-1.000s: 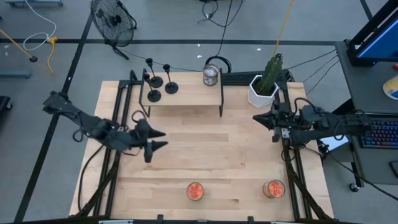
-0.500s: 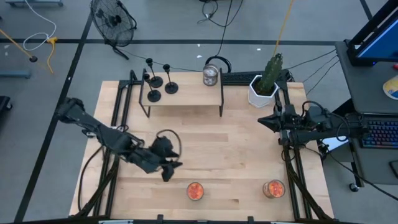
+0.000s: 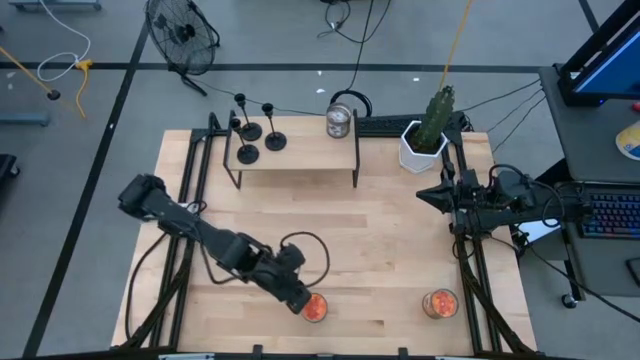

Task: Pick & Place candle stick holders
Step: Put the left orange scented candle on the shelf

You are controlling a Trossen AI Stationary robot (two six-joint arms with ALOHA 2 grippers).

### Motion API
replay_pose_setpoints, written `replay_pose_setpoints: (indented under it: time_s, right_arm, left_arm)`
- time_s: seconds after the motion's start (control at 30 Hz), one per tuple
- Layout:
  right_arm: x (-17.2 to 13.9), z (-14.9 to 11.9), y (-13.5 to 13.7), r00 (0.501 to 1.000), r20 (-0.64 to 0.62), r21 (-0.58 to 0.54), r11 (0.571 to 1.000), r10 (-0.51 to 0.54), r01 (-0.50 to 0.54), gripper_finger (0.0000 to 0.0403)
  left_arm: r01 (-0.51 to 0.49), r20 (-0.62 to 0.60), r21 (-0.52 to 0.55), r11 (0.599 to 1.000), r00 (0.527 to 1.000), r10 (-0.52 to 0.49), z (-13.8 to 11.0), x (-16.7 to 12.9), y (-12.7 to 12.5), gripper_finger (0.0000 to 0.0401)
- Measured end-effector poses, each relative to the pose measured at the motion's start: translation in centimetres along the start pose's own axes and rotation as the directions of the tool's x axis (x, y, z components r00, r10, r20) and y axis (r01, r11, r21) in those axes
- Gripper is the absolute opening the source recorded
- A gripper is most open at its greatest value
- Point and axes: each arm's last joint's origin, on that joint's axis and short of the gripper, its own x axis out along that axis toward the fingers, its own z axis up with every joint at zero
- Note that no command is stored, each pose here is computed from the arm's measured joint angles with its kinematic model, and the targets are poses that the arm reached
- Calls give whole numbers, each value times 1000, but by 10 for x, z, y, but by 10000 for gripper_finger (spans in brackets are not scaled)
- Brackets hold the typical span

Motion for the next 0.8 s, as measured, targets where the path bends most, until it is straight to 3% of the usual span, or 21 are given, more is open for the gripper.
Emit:
replay_pose_setpoints:
  time_s: [0.2, 0.57, 0.8]
  right_arm:
    - [0, 0, 0, 1000, 0, 0, 1000, 0, 0, 4]
    - [0, -2, 0, 1000, -18, -3, 1000, -5, 5, 4]
    - [0, -2, 0, 1000, -16, -3, 1000, -4, 4, 4]
  left_arm:
    - [-54, -133, -97, 994, 990, 40, -7, 28, 2, 207]
    - [-88, -136, -124, 988, 988, 71, -8, 52, 5, 207]
    - [-82, -153, -118, 990, 986, 64, -8, 52, 4, 207]
